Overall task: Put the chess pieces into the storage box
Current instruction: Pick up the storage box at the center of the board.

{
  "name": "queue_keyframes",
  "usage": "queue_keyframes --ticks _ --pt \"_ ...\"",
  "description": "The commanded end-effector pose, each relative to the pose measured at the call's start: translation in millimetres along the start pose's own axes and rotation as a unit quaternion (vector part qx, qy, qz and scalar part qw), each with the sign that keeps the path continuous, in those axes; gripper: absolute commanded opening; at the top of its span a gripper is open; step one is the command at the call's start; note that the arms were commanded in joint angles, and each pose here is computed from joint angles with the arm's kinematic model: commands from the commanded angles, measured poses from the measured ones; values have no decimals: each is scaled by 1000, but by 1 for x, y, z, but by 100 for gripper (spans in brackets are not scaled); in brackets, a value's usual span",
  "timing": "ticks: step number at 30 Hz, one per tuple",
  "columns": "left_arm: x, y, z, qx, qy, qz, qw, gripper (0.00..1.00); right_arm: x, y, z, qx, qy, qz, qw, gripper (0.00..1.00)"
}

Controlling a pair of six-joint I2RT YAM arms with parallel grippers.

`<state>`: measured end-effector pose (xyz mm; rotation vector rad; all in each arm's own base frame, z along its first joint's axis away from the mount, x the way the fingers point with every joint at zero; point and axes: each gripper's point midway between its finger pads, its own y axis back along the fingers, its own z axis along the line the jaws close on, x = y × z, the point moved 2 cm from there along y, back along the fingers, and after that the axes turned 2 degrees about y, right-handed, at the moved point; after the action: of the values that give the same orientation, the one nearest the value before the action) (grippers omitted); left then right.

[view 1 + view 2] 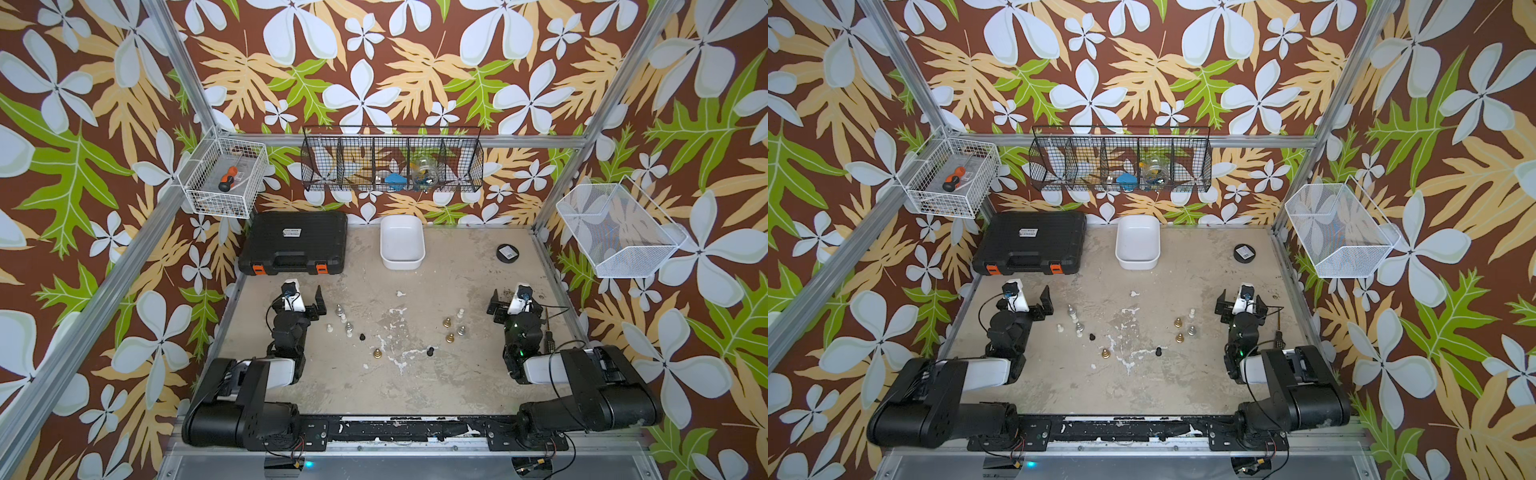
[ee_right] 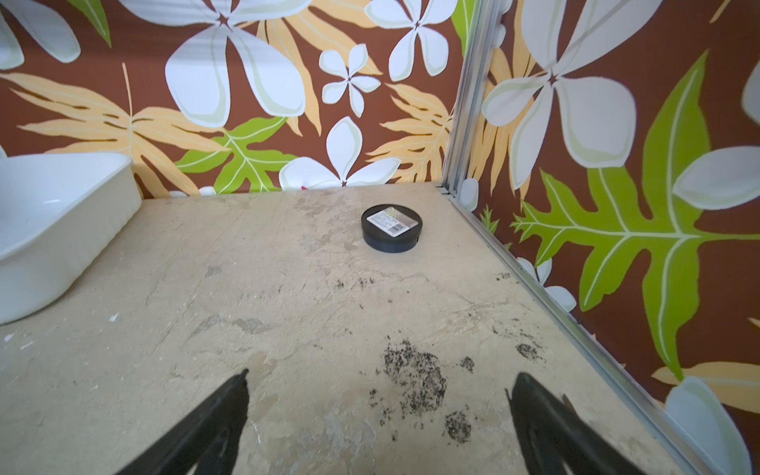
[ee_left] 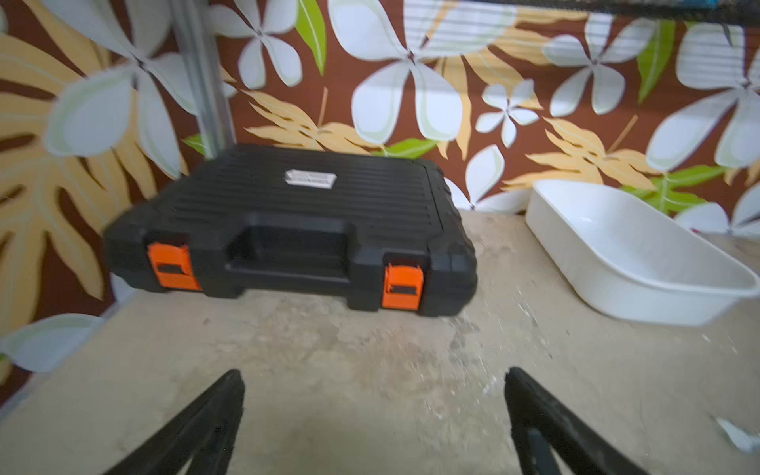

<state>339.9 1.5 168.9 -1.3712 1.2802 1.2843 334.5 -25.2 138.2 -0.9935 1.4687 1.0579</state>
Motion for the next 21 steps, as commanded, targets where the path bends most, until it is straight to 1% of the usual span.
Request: queue_keyframes --ticks 1,2,3,4,5,6,7,8,10,11,13,15,17,20,21 --pt "-31 -3 8 -74 95 18 993 99 -37 -15 27 -58 22 13 998 100" --pt "-48 -8 -7 -35 128 19 991 89 -52 -24 23 -37 -70 36 996 100" --pt "-62 -13 -23 1 157 22 987 84 -62 -32 16 -6 -176 57 983 100" --pt "-74 -22 -44 40 177 40 983 82 -70 -41 31 -51 -245 85 964 99" --pt "-83 -32 -66 70 183 66 978 81 -89 -46 65 -171 -249 94 949 92" --pt "-88 -40 -84 88 179 91 976 81 -107 -49 92 -245 -246 97 933 85" --pt "-88 -48 -106 111 166 123 972 81 -112 -54 118 -289 -239 130 918 81" --pt "-87 -55 -124 127 156 150 968 81 -114 -62 140 -303 -218 165 913 80" --pt "-75 -69 -147 143 144 203 958 80 -105 -77 171 -296 -159 221 916 79" --pt "-69 -74 -157 150 136 225 953 79 -99 -86 182 -292 -135 244 915 76" --pt "-57 -82 -171 149 118 251 949 79 -88 -99 197 -292 -113 271 910 76" --pt "-44 -87 -185 155 102 280 942 79 -78 -113 208 -290 -98 288 907 76" --pt "-31 -91 -197 160 87 308 934 79 -64 -127 221 -287 -67 318 901 77" --pt "-16 -94 -211 163 67 335 926 79 -42 -141 244 -295 -17 364 883 77" --pt "-12 -95 -213 163 63 342 924 79 -38 -144 251 -301 -5 371 878 77"
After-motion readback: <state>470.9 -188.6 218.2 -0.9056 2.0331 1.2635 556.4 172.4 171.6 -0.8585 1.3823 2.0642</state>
